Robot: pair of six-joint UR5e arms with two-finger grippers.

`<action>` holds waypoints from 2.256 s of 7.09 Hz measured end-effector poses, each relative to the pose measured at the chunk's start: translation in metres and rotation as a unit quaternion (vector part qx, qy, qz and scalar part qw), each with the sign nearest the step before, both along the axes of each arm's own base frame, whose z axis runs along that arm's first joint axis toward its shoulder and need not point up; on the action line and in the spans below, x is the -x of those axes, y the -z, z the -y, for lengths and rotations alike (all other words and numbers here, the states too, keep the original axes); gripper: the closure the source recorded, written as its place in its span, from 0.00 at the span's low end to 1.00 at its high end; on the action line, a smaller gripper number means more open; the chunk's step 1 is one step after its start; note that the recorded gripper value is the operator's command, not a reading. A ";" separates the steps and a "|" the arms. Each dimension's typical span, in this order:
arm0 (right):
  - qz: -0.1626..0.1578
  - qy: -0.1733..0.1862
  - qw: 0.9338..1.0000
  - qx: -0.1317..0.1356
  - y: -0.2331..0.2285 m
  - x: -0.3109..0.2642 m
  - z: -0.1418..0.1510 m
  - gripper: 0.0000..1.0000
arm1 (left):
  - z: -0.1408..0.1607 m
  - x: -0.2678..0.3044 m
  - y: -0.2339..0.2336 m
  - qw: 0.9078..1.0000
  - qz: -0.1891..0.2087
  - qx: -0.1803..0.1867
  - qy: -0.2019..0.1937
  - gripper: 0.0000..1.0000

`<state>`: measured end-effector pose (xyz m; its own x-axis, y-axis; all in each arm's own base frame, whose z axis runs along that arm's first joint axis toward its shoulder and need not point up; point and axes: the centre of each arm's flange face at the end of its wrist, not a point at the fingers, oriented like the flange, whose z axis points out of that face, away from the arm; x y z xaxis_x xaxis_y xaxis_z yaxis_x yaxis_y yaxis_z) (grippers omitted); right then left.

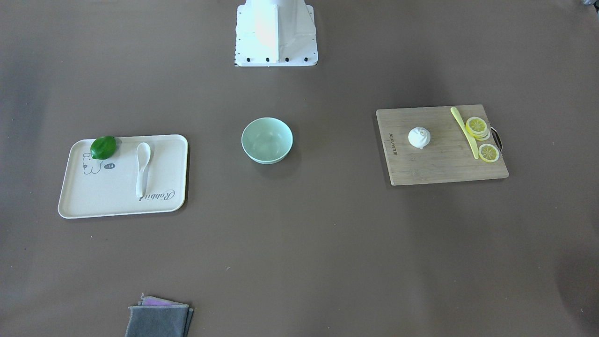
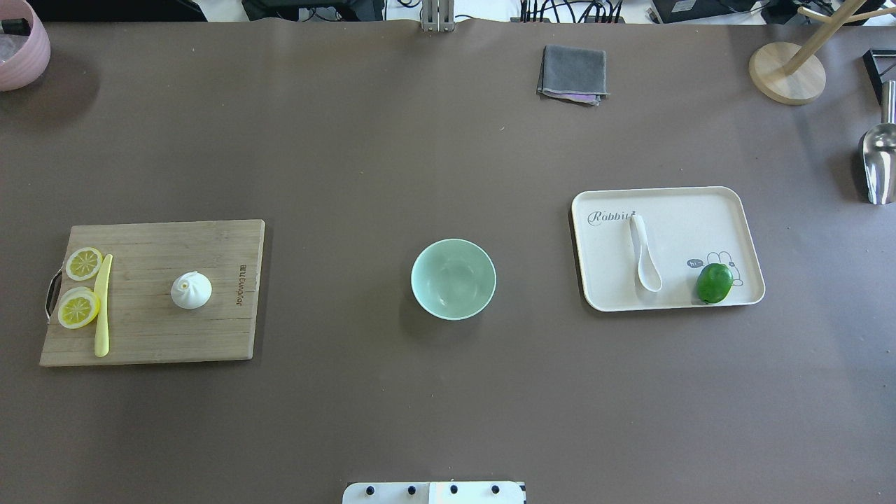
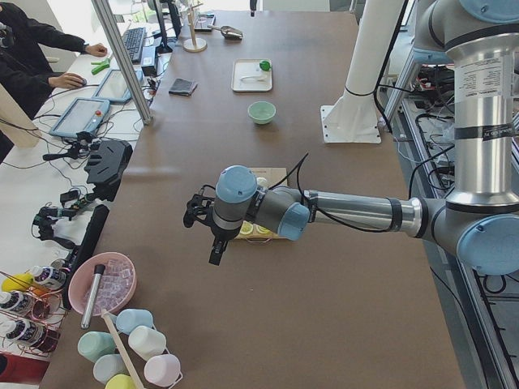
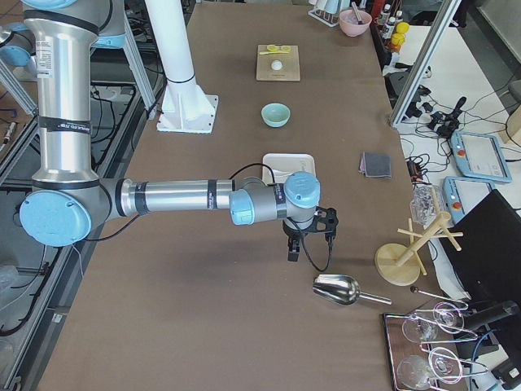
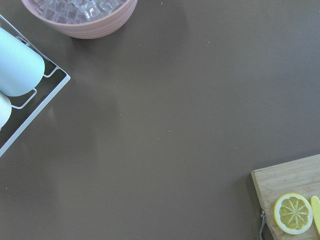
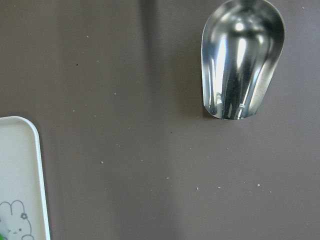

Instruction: Put spoon and bun in bowl

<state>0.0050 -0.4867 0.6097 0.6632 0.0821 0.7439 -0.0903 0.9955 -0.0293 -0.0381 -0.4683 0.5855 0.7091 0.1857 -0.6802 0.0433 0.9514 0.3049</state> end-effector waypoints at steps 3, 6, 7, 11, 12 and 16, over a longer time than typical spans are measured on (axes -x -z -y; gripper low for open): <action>-0.001 0.000 1.000 -0.001 0.000 0.000 0.000 0.00 | 0.000 0.000 0.000 1.000 0.001 0.000 0.000 0.01; 0.003 -0.001 1.000 -0.026 0.006 0.001 0.001 0.00 | 0.005 -0.008 0.009 1.000 0.000 -0.014 -0.008 0.01; 0.008 0.002 0.998 -0.062 0.013 0.004 0.003 0.00 | 0.012 -0.027 0.018 0.999 0.012 -0.039 -0.022 0.01; 0.018 0.045 0.987 -0.153 0.055 0.056 0.026 0.00 | 0.046 -0.129 0.090 0.996 -0.021 -0.089 0.003 0.01; 0.014 0.047 0.987 -0.153 0.059 0.066 0.032 0.00 | 0.051 -0.158 0.115 0.996 -0.048 -0.073 0.016 0.01; 0.020 0.026 0.993 -0.116 0.059 0.078 0.034 0.00 | 0.060 -0.211 0.133 0.989 -0.074 -0.123 0.016 0.01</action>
<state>-0.0730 -0.5207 0.5511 0.6320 -0.1282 0.7643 -0.0429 0.9789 0.1996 0.1730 -0.5279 0.4525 0.6124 0.3381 -0.7146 0.1336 0.8467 0.5151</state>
